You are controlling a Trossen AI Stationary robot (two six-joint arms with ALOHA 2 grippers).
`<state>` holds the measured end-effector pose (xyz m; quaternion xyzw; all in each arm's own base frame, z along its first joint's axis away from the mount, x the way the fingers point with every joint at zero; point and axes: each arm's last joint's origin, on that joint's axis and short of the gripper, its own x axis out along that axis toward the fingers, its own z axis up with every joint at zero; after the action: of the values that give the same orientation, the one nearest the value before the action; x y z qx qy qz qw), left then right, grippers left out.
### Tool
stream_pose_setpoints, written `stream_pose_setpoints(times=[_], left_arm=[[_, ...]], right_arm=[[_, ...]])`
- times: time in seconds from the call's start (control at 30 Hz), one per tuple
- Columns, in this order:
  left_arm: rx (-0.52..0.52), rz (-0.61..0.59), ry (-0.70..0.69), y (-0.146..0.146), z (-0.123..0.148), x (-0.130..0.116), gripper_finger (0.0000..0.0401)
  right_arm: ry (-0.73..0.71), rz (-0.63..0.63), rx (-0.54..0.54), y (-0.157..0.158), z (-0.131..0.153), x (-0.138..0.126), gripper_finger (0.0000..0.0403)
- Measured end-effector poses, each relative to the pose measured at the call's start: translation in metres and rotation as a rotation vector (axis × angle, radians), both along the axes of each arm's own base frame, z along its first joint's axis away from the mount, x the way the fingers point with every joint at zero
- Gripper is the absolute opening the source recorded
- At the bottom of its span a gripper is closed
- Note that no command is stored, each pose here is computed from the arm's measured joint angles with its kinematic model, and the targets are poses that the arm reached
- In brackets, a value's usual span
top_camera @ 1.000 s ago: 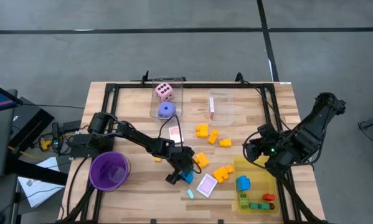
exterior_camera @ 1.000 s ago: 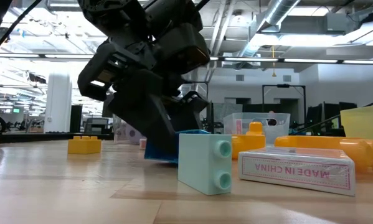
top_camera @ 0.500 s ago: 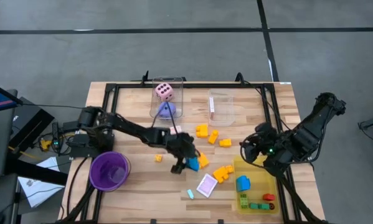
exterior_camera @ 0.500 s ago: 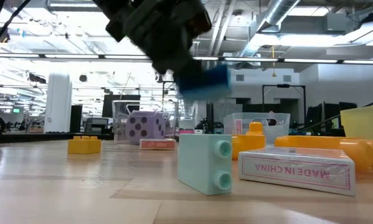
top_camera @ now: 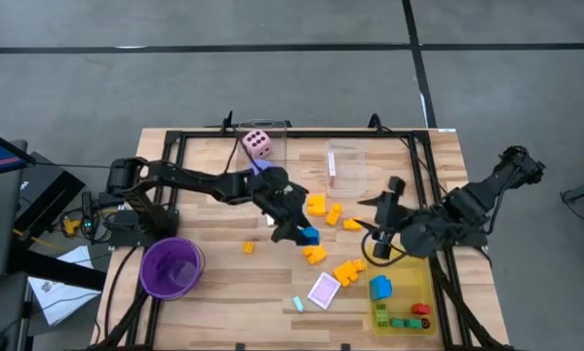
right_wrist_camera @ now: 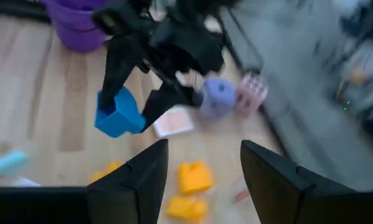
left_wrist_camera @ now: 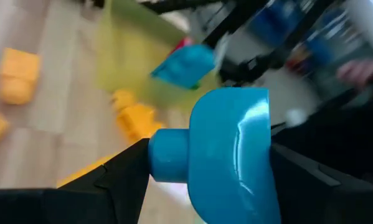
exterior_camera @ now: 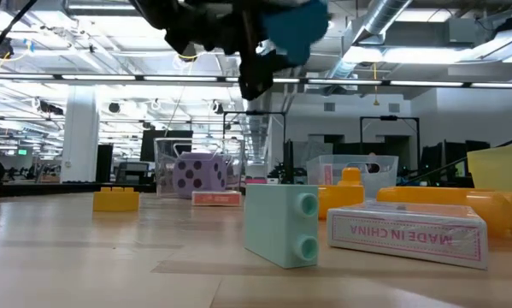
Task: Pick & Place Toys
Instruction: Put the blue game piece into the bin
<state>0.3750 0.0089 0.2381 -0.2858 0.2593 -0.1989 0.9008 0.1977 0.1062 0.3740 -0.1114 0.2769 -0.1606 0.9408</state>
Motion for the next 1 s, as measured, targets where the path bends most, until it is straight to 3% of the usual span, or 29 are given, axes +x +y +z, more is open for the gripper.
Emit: stream_pose_setpoints(times=[0.13, 0.33, 0.63, 0.77, 1.0], left_arm=[[-0.164, 0.036, -0.056, 0.007, 0.014, 0.004, 0.0264], [-0.315, 0.083, -0.189, 0.018, 0.037, 0.006, 0.0264], [-0.339, 0.073, -0.208, 0.034, 0.045, 0.001, 0.0265], [-0.347, 0.039, -0.199, 0.038, 0.045, -0.001, 0.0265], [-0.369, 0.006, -0.191, 0.035, 0.046, -0.001, 0.0265]], right_arm=[[-0.012, 0.067, -0.138, -0.005, 0.007, 0.012, 0.0193], [-0.118, 0.095, -0.003, -0.016, 0.017, 0.029, 0.0193], [-0.147, 0.228, 0.092, -0.024, 0.022, 0.039, 0.0193], [-0.140, 0.270, 0.071, -0.027, 0.022, 0.043, 0.0195], [-0.122, 0.278, 0.082, -0.034, 0.016, 0.057, 0.0233]])
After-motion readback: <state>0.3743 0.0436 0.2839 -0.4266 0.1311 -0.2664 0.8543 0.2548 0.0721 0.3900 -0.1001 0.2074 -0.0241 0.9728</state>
